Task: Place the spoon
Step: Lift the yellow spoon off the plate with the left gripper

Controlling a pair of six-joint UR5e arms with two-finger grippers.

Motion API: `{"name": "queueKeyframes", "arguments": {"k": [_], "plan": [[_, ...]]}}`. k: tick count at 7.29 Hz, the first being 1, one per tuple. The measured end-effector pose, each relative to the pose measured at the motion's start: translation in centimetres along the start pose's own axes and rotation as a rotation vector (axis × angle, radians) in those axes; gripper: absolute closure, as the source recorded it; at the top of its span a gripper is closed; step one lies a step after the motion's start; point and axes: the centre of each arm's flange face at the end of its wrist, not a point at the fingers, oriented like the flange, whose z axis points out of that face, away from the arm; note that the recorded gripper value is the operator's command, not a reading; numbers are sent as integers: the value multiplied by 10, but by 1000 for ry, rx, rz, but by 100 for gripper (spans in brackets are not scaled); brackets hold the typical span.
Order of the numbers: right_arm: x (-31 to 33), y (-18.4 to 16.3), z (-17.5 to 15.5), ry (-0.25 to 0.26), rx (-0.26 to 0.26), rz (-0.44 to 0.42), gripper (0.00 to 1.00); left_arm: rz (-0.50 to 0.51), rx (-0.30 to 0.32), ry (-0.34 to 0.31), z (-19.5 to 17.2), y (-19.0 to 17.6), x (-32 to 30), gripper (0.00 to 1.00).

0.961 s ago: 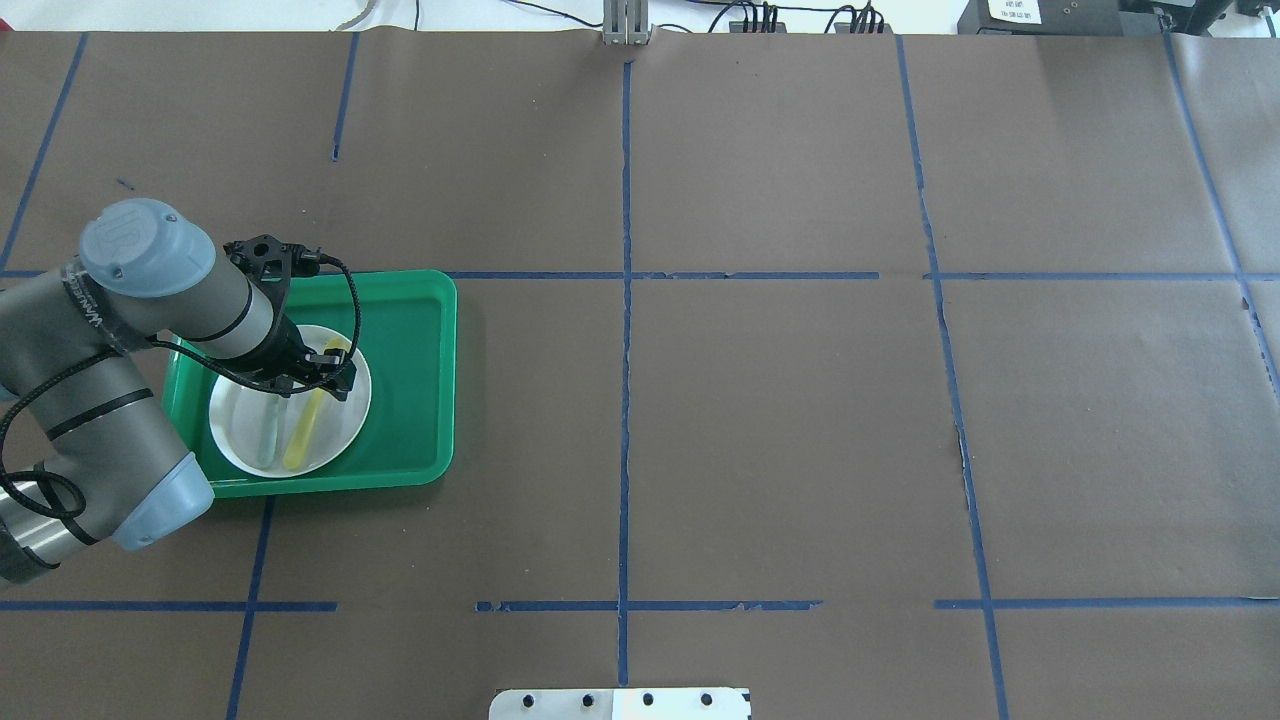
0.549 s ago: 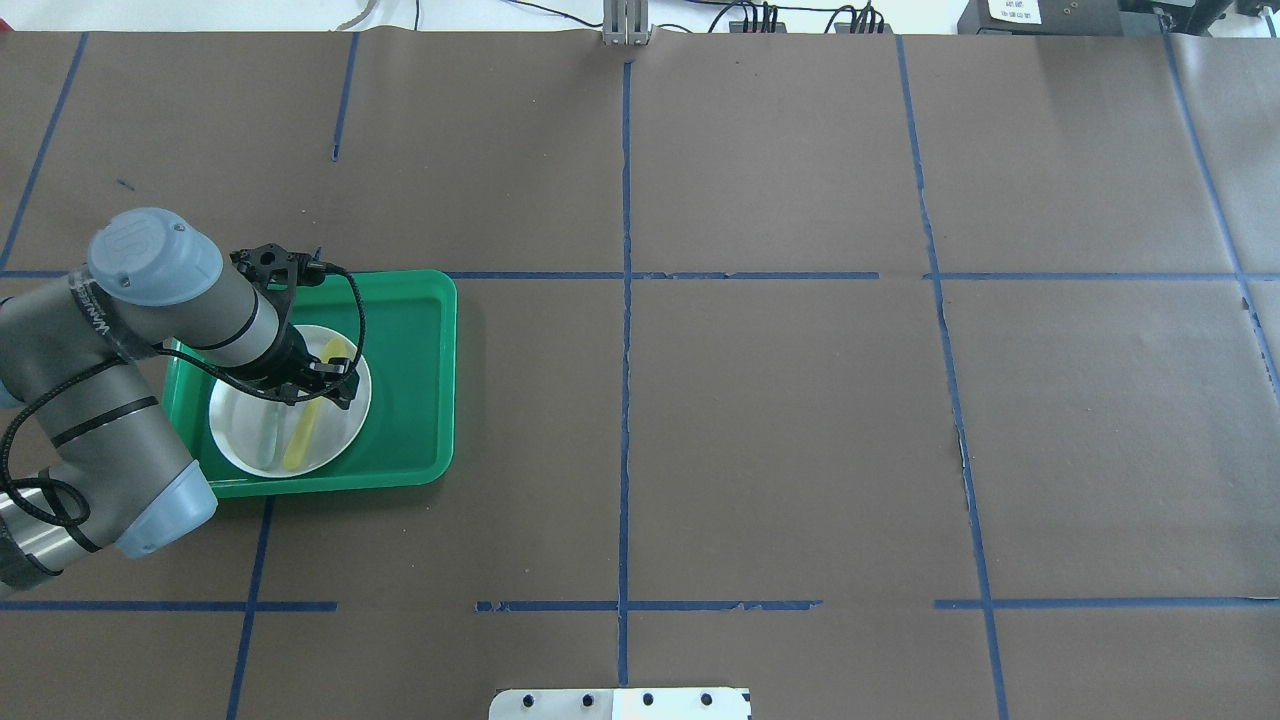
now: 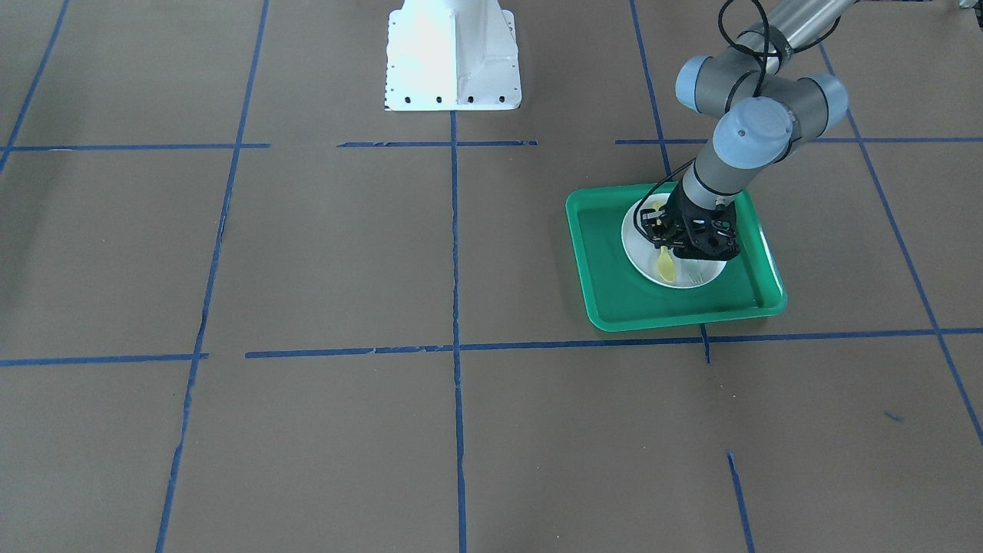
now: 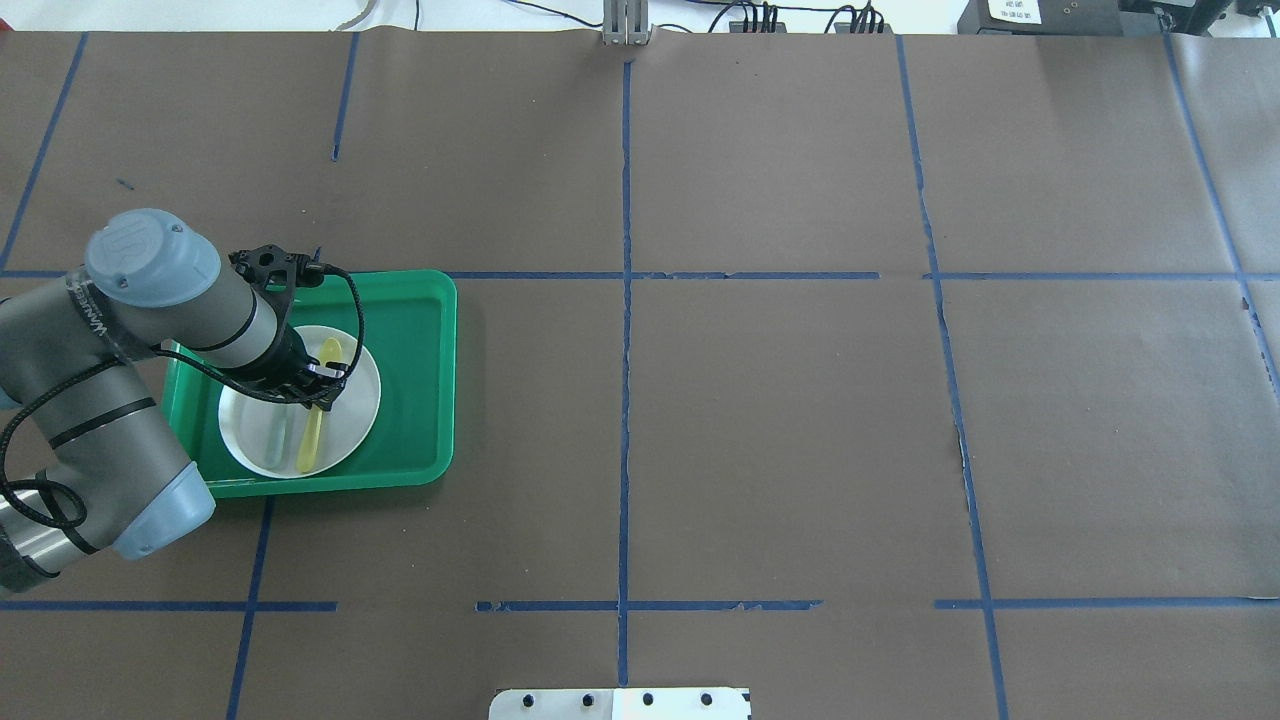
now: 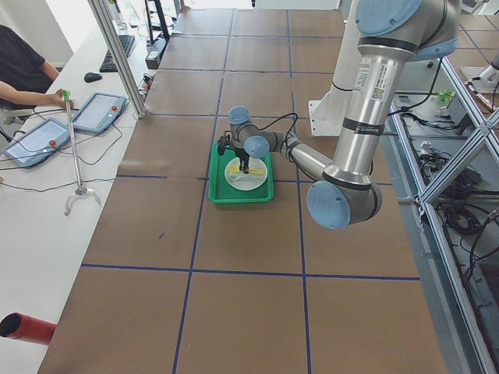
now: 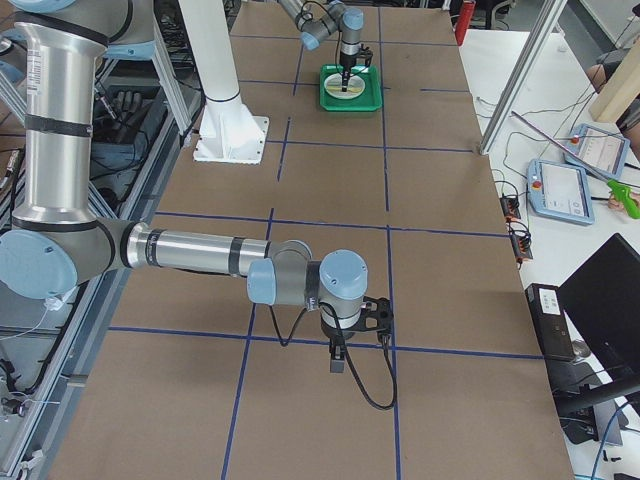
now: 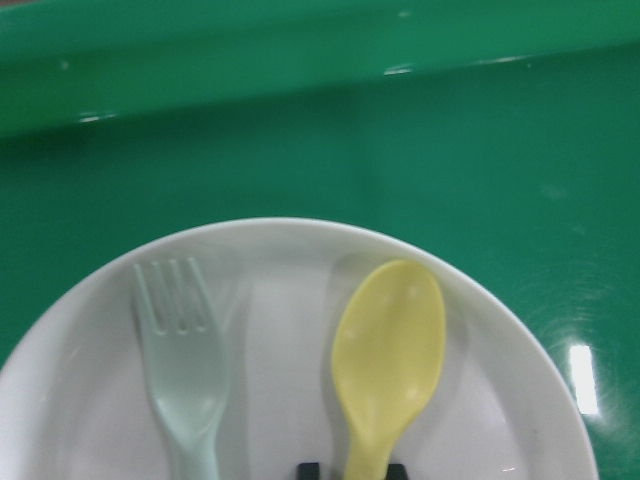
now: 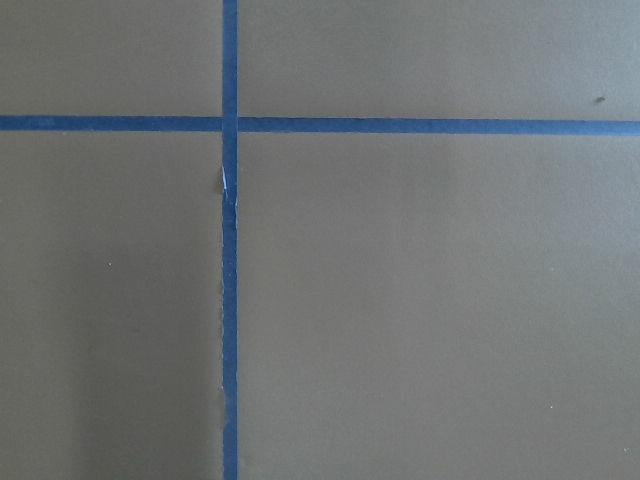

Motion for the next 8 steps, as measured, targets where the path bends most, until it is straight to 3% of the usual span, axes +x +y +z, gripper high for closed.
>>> {"name": "queueKeyframes", "arguments": {"k": [2,4,6,8], "plan": [[0,0,0,0,0,0,0,15,13,9,-15,4,-3,100],[0,0,0,0,0,0,0,11,40,11,-58,12,-16,100],[0,0,0,0,0,0,0,-18,61,-38,-118,-7,-14,100],[0,0,0,0,0,-1,0,-37,61,-58,-146,-24,-1,100]]}}
